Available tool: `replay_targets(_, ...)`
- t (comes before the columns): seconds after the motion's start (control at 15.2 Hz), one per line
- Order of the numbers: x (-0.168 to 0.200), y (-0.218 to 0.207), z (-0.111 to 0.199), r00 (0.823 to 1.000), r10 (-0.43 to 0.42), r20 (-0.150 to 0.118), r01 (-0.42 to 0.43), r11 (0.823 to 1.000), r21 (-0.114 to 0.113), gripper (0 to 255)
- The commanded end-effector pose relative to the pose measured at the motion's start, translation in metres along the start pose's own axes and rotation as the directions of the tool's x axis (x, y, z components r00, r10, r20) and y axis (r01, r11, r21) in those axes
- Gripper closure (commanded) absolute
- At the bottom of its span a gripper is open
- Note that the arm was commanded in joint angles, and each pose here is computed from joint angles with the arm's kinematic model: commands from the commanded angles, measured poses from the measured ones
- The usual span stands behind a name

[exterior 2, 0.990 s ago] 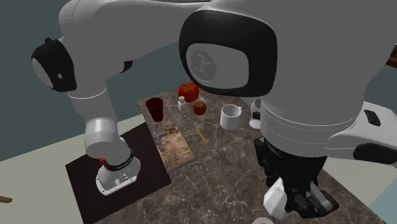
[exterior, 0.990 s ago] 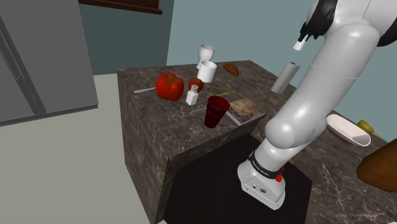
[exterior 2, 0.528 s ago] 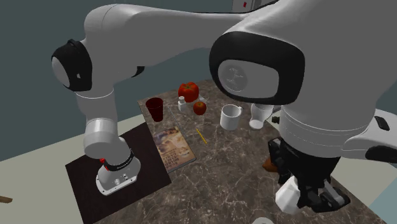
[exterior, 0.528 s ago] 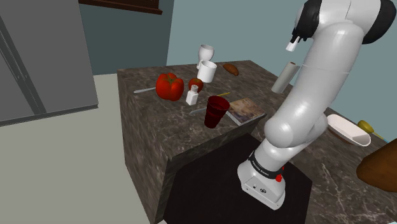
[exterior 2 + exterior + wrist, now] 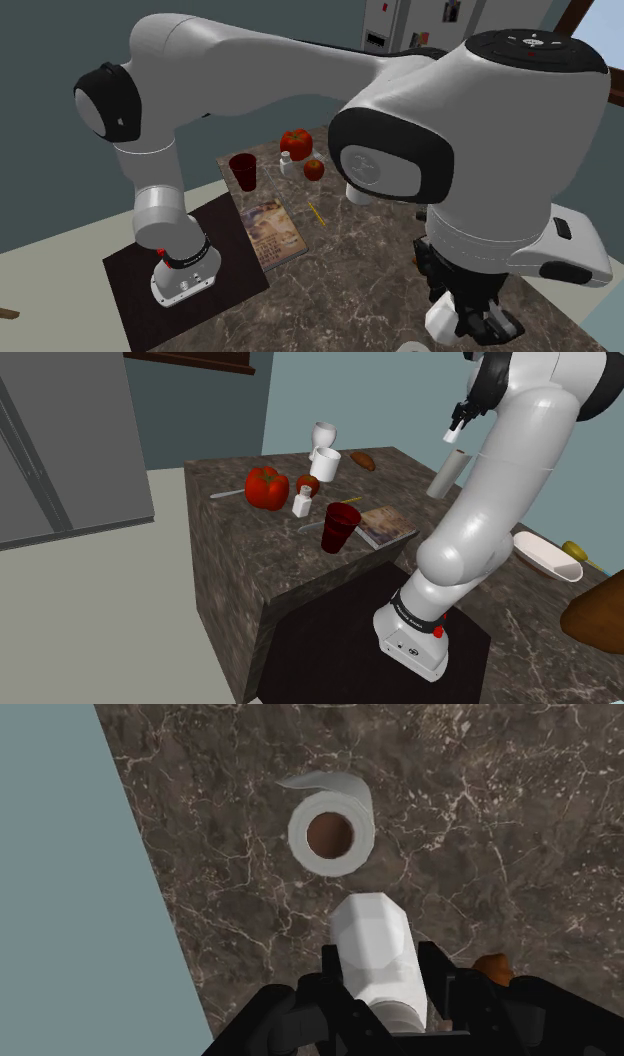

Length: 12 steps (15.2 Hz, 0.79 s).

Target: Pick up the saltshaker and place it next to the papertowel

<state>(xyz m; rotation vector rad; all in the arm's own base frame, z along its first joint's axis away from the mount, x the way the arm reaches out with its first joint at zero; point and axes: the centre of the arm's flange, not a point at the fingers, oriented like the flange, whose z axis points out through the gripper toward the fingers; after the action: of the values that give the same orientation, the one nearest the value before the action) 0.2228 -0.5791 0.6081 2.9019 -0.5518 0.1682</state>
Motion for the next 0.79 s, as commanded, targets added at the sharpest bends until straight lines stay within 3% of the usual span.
replay_targets(0.0,-0.003,-0.002,0.010,1.000,0.000,0.000,0.000,1.000,0.000,255)
replay_targets(0.73,-0.011,-0.011,0.067,1.000,0.000,0.000,0.000,1.000,0.000,255)
